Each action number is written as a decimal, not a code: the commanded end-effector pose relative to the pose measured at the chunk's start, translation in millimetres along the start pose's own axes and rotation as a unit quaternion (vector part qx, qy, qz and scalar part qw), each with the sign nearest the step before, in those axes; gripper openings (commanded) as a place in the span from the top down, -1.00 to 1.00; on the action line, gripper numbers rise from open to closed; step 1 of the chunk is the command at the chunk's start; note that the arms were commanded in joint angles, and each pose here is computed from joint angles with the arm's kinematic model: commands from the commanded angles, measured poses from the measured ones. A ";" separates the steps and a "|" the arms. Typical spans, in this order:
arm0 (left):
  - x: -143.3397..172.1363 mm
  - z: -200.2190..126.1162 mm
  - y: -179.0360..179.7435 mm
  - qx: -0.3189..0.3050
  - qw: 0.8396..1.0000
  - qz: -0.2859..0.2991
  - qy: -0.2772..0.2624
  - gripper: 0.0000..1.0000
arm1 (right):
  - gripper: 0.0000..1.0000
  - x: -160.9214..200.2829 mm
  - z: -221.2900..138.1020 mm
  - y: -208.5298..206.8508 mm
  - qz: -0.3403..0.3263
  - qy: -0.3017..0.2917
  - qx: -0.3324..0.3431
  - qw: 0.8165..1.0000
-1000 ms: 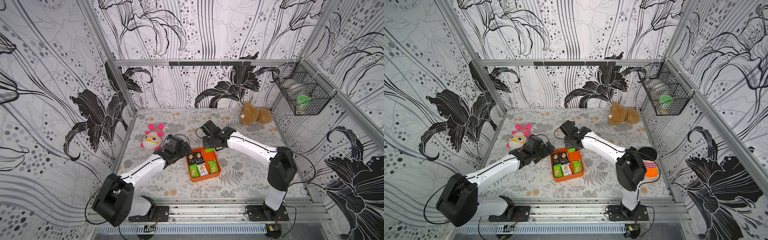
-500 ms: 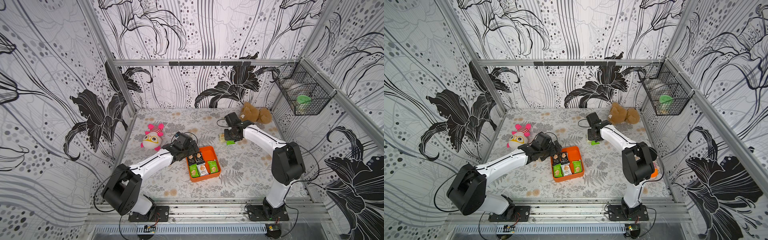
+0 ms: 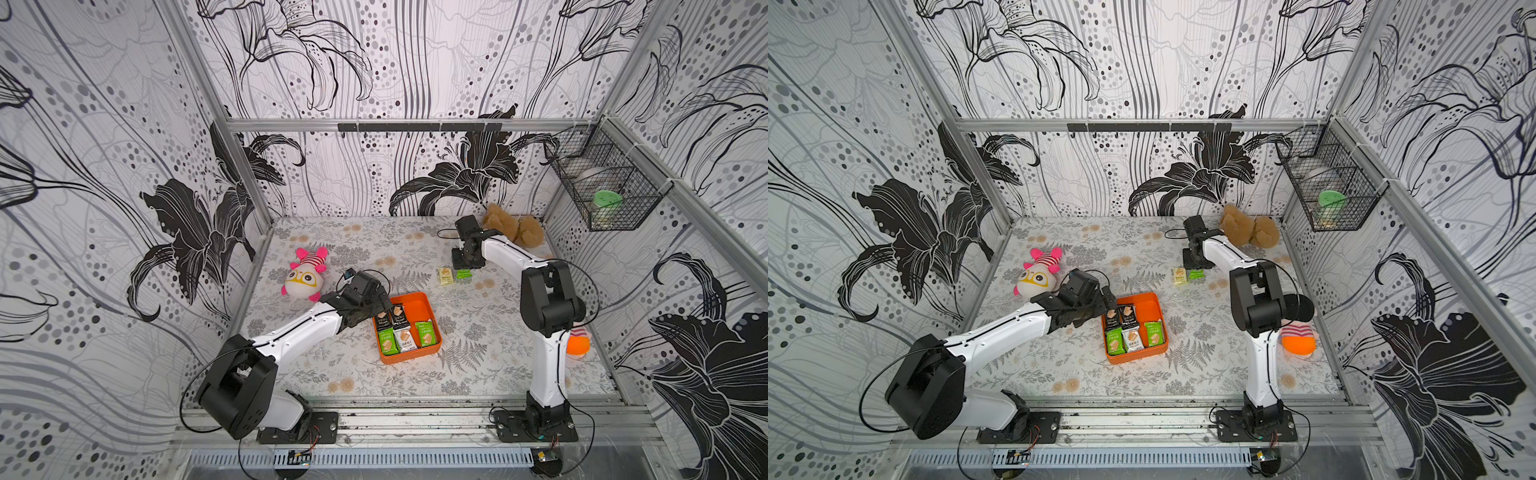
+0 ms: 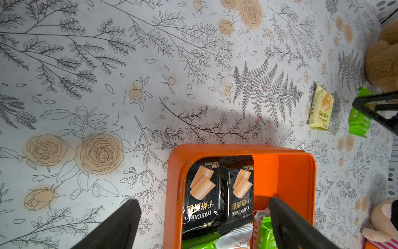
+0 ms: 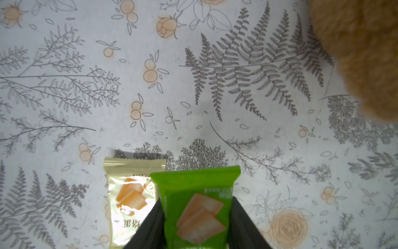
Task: Take the cookies out of the storage box
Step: Place the cookie at the center of the board, then pick up the cookie from the storage box.
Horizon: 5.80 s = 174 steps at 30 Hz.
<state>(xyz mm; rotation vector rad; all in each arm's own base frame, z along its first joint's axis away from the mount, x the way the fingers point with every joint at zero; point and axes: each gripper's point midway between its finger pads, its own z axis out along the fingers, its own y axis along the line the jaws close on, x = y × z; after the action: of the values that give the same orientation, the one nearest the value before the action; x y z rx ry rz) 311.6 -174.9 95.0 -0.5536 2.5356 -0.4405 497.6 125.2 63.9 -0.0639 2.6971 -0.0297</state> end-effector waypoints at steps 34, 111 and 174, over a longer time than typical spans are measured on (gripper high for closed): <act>4.7 -3.0 -1.5 0.031 0.999 -0.005 -0.008 -0.94 | -0.30 53.5 -87.0 32.6 0.027 0.020 -0.079 0.996; 10.8 -13.9 25.1 0.026 0.999 0.013 -0.035 -0.95 | -0.25 217.7 -96.9 171.2 -0.040 0.087 0.000 0.995; 5.1 -20.0 15.7 0.034 0.999 -0.026 -0.033 -0.95 | 0.07 166.0 -133.3 188.3 -0.080 0.010 -0.067 0.994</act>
<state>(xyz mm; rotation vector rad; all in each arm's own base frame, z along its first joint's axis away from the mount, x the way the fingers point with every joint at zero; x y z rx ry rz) 283.6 -151.8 92.5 -0.6294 2.4484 -0.4980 274.0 302.6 78.2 -0.3073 2.7724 0.0578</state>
